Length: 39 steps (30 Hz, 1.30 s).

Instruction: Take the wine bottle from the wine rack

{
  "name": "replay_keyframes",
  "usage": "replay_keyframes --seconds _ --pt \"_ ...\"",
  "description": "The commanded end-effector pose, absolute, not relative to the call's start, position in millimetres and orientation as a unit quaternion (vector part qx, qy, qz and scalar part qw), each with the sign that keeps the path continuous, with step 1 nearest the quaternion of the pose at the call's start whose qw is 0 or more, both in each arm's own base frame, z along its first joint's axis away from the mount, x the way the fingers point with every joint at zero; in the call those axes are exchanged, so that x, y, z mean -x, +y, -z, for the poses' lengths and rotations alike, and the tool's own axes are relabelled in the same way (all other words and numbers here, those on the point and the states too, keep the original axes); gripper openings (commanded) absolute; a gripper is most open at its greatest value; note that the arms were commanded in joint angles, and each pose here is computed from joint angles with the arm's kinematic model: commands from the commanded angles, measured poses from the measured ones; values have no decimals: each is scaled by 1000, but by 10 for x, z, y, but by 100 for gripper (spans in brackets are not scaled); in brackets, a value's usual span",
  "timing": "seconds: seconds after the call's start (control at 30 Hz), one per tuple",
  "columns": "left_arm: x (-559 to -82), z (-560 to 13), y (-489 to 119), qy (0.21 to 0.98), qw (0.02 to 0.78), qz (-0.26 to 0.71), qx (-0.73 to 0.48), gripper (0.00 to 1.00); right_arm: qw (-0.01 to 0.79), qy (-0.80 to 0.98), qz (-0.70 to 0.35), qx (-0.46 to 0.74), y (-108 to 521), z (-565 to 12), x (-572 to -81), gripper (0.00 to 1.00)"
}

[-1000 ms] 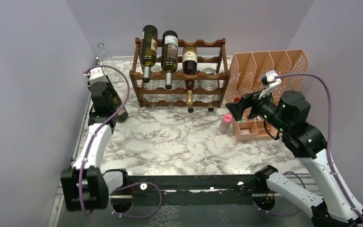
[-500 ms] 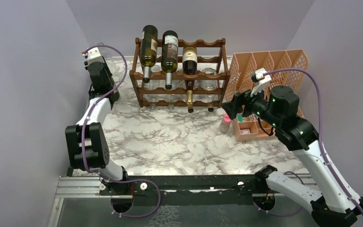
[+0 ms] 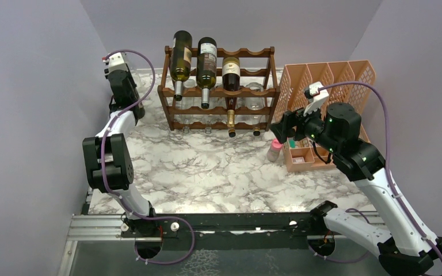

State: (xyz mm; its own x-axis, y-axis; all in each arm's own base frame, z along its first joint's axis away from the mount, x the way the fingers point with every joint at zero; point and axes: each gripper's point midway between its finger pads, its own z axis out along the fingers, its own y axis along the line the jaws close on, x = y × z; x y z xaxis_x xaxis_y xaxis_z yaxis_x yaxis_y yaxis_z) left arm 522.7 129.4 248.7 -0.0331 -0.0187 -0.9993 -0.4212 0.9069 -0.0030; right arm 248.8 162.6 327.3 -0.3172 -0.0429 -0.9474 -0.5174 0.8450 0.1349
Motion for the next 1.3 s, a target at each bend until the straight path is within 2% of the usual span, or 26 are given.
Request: replay_keyframes --seconds 0.0,0.1,0.17,0.2,0.23,0.33,0.7,0.93,1.13,1.27 --pt "-5325 -2837 1381 660 719 -149 159 18 581 767 -207 177 1617 -3407 -2537 100" --pt "-5294 -2813 1384 663 715 -148 165 43 580 767 -207 177 1627 -3401 -2554 100" --pt "-5275 -2757 1375 668 710 -145 167 49 577 769 -209 179 1645 -3404 -2559 100" --pt "-5248 -2804 1363 667 713 -143 166 60 575 770 -210 180 1654 -3411 -2560 100" --pt "-5210 -2874 1348 663 716 -141 164 74 575 770 -211 180 1658 -3416 -2564 100" --pt "-5154 -2961 1310 663 718 -132 163 97 574 769 -214 182 1677 -3412 -2571 100" --pt "-4588 -3226 875 708 680 -13 188 99 530 791 -225 209 1819 -3189 -2596 100" --pt "-4143 -3726 165 670 734 100 46 99 515 794 -240 217 1935 -3206 -2655 100" --pt "-3987 -3899 -572 652 745 117 -79 99 534 761 -311 196 2141 -3541 -2643 98" --pt "-3783 -3877 -841 645 747 101 -130 99 537 748 -344 184 2320 -3621 -2792 96"
